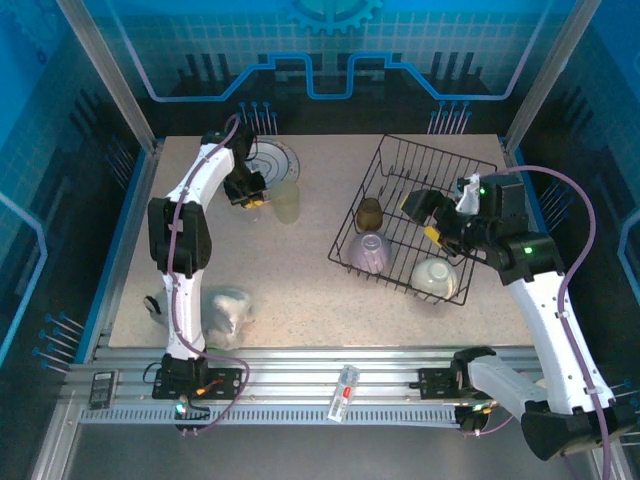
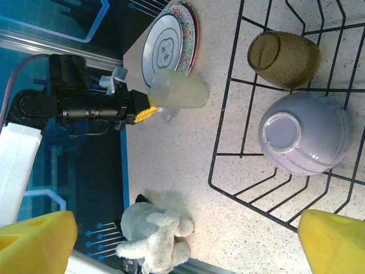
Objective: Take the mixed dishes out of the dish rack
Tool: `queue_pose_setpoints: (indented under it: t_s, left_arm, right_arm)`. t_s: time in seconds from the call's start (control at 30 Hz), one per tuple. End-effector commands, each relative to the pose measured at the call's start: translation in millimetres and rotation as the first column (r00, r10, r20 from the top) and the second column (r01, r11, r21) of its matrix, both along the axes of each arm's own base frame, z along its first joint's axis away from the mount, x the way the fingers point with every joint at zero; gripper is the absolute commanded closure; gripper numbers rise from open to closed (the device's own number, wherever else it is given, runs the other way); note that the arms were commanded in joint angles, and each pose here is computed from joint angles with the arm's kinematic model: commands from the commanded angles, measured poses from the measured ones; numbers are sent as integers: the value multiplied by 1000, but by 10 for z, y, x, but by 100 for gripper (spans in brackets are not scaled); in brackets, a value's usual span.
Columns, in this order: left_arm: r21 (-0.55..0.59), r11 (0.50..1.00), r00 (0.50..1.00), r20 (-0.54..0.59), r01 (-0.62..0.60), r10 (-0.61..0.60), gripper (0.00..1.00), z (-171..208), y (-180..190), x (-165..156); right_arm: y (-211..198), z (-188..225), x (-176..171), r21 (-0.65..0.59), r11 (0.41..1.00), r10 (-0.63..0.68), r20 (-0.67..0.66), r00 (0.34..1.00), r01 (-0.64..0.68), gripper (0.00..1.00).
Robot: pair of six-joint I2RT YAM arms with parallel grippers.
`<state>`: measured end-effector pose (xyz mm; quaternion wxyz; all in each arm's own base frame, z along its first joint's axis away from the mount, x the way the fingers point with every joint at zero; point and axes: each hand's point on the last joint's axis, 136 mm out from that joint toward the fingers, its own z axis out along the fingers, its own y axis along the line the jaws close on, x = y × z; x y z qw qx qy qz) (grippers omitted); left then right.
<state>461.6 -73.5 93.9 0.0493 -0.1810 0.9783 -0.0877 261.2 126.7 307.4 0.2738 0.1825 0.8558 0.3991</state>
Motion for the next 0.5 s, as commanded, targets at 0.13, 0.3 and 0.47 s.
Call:
queue_pose_setpoints:
  t_s: [0.13, 0.3, 0.47]
  left_arm:
    - [-15, 1000, 1000, 13, -15, 15, 76, 76, 20, -14]
    - [-15, 1000, 1000, 26, -17, 17, 68, 129, 25, -40]
    - [-19, 1000, 999, 39, -18, 19, 56, 197, 25, -67]
  right_arm:
    - [7, -14, -121, -2, 1000, -6, 0, 1000, 6, 0]
    - [5, -19, -136, -6, 1000, -6, 2, 1000, 6, 0]
    - [14, -36, -116, -14, 1000, 1, -1, 1000, -1, 0]
